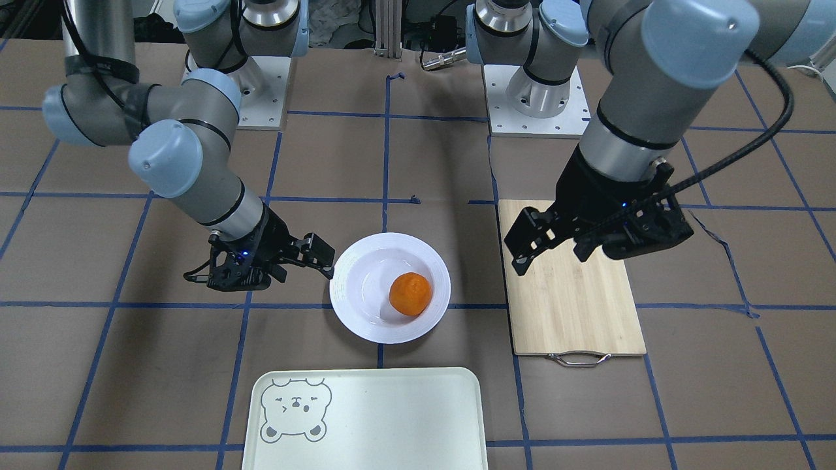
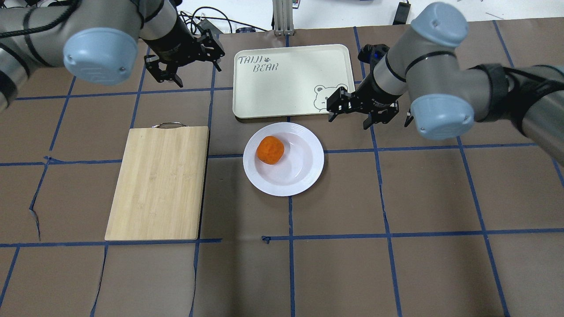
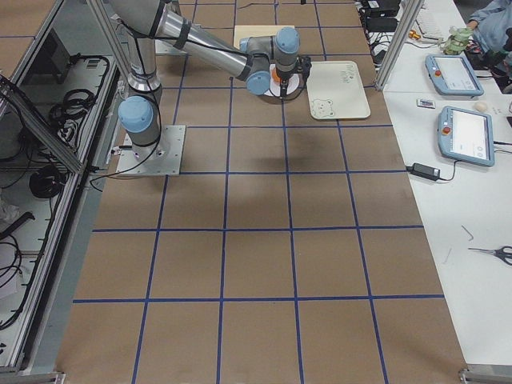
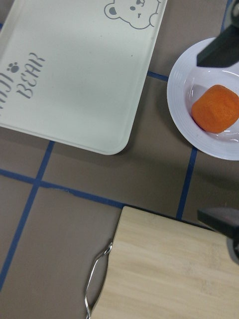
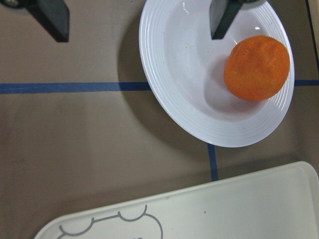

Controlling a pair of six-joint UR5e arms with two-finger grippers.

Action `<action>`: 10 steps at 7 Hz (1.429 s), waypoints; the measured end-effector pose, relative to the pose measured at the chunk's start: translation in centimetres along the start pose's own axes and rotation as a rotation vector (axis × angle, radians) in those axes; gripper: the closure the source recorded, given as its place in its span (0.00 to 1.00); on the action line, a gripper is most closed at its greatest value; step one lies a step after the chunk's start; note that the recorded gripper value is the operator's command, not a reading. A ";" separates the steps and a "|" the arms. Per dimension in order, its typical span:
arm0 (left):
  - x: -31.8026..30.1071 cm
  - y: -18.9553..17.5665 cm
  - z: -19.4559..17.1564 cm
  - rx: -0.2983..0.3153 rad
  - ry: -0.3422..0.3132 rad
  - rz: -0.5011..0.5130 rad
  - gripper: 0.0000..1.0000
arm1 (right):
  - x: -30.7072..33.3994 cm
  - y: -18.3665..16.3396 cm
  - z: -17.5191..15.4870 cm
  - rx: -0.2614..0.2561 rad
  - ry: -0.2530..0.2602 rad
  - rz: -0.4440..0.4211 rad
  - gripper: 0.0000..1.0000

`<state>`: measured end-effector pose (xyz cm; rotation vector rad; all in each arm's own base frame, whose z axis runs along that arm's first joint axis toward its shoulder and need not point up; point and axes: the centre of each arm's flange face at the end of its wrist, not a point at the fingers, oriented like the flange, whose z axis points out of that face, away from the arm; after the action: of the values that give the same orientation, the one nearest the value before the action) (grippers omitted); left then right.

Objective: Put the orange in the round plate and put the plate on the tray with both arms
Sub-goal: 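Move the right gripper to the plate rim while the left arm withdraws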

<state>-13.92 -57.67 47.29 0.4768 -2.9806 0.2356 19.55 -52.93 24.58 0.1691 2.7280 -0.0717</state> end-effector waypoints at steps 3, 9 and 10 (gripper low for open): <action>-5.5 0.6 -2.6 -0.026 -0.137 -0.002 0.00 | -0.2 1.5 5.4 -0.007 -0.023 -0.003 0.00; -5.7 2.5 -4.7 -0.020 -0.127 0.092 0.00 | -1.4 2.4 9.5 -0.027 -0.054 0.035 0.10; -5.7 2.6 -4.9 -0.017 -0.125 0.093 0.00 | -1.3 2.4 9.8 -0.031 -0.054 0.042 0.19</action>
<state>-8.90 -52.66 50.99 0.3649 -3.1285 0.1960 24.90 -51.40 16.01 0.2124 2.6691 -0.0215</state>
